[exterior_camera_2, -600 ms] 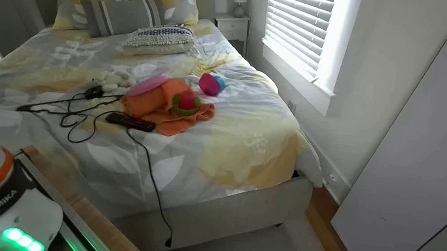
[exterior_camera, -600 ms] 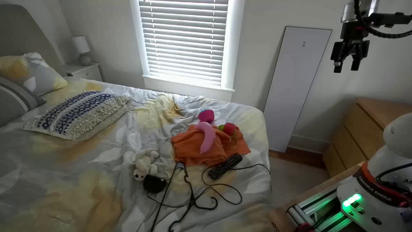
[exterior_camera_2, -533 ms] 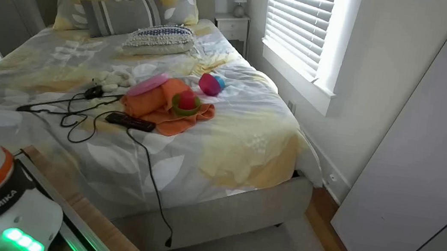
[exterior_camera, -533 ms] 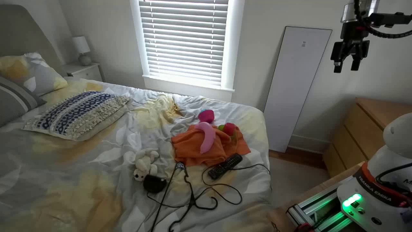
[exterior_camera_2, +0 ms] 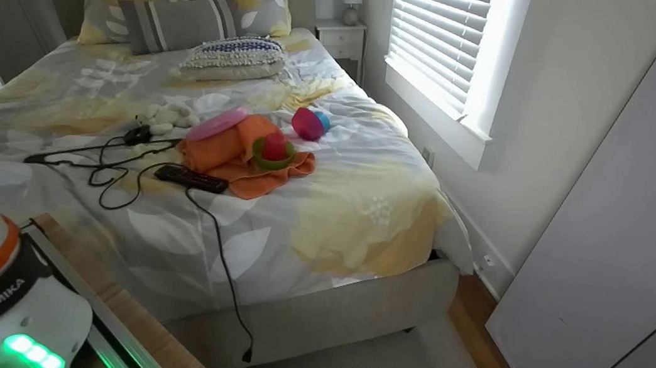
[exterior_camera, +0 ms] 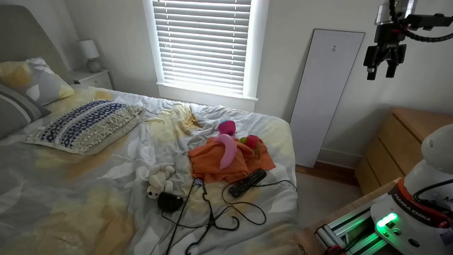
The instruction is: Pick up the pink cup from the green bowl and put it on the right side of the bed
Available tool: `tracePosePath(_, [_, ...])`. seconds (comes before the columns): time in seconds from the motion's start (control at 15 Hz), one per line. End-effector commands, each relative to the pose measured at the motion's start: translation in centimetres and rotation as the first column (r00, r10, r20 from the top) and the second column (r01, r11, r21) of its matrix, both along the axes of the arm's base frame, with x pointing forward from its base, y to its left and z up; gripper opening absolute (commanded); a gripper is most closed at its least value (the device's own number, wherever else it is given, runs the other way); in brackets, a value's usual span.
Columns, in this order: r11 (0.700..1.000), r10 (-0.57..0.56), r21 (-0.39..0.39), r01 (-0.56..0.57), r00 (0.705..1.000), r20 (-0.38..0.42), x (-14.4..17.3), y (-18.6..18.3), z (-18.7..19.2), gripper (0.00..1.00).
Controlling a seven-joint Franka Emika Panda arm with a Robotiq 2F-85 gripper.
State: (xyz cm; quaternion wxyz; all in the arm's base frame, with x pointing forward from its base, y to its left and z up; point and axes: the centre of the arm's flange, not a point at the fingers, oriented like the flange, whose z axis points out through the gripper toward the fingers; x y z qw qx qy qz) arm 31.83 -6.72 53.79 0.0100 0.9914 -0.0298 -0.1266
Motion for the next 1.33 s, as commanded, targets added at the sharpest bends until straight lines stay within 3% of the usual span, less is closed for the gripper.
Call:
tracePosePath(0.0, [1.0,0.0,0.0,0.0,1.0,0.0,0.0,0.0,0.0,1.0])
tracePosePath(0.33, [1.0,0.0,0.0,0.0,1.0,0.0,0.0,0.0,0.0,1.0])
tracePosePath(0.67, [0.99,0.138,-0.043,-0.136,0.989,0.046,5.3,5.5,-1.0,1.0])
tracePosePath(0.87, [0.982,0.186,-0.067,-0.179,0.973,0.138,9.2,8.5,-2.0,1.0])
tracePosePath(1.13, [0.966,0.247,0.019,-0.259,0.937,0.246,14.5,12.4,-4.1,1.0])
tracePosePath(1.27, [0.953,0.27,0.066,-0.296,0.928,0.255,16.6,14.5,-6.1,1.0])
